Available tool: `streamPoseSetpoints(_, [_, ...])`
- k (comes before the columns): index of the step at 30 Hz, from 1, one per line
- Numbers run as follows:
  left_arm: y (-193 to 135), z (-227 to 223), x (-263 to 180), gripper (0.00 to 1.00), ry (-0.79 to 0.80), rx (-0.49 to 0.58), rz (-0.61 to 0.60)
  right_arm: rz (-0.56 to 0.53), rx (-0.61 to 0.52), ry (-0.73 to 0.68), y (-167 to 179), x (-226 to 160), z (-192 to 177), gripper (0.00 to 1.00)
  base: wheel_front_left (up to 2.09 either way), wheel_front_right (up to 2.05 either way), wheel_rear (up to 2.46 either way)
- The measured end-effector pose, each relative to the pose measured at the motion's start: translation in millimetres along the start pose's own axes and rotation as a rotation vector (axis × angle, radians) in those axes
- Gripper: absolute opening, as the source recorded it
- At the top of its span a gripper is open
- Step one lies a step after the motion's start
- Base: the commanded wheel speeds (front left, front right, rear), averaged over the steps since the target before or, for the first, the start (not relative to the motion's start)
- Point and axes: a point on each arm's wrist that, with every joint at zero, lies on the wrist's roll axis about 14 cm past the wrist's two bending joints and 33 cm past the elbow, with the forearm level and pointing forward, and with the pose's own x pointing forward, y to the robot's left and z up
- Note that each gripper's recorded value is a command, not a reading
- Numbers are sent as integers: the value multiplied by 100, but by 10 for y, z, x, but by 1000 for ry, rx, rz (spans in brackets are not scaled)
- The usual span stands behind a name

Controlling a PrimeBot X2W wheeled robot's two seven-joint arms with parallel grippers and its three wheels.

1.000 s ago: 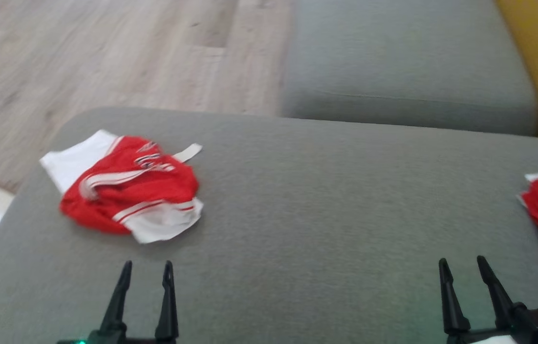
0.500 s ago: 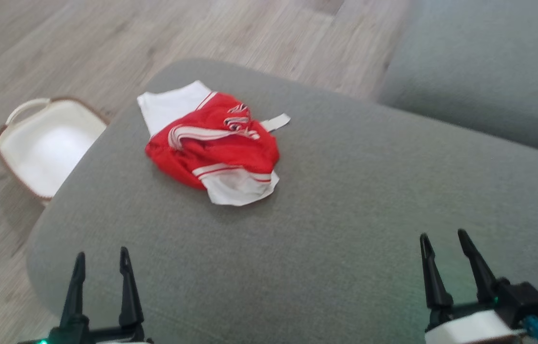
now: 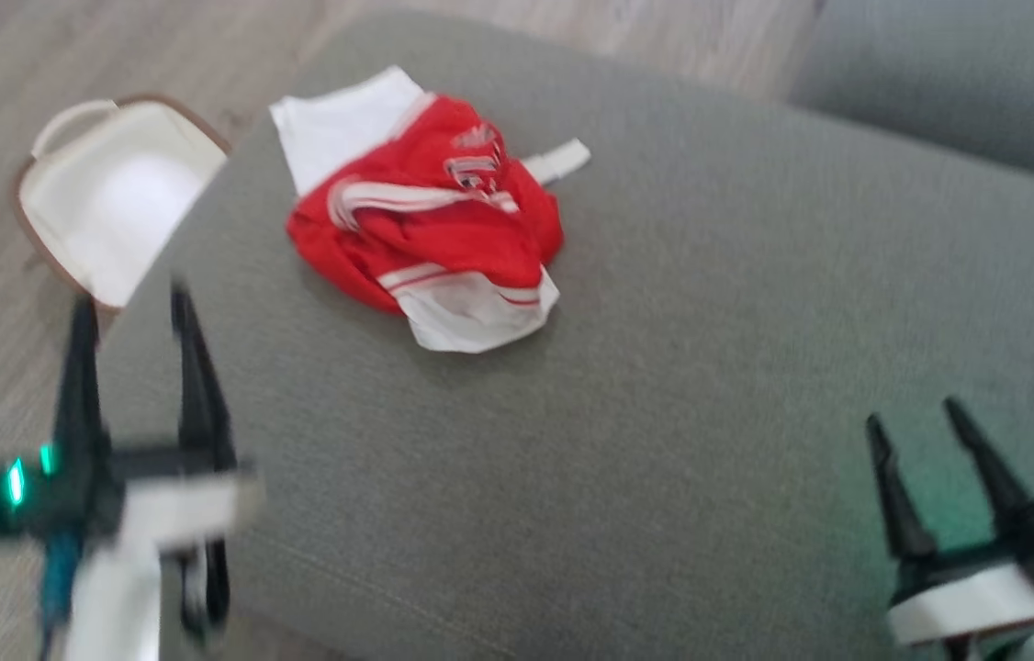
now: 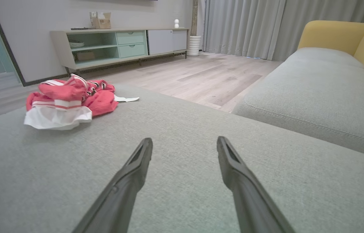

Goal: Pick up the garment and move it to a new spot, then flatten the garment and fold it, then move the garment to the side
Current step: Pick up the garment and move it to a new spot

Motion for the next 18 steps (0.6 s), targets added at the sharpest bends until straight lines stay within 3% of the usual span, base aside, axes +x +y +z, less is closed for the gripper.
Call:
streamPoseSetpoints(7, [-560, -255, 879, 100, 58, 17, -154, -13, -40, 30, -413, 169, -220, 100, 0, 0, 0])
streamPoseSetpoints(12, [-936, -1061, 1292, 100, 436, 43, -220, -10, -54, 60, -615, 241, -422, 100, 0, 0, 0])
streamPoseSetpoints(18, [-1083, -1842, 1222, 100, 818, 42, -184, -28, -67, 73, -806, 240, -532, 100, 0, 0, 0])
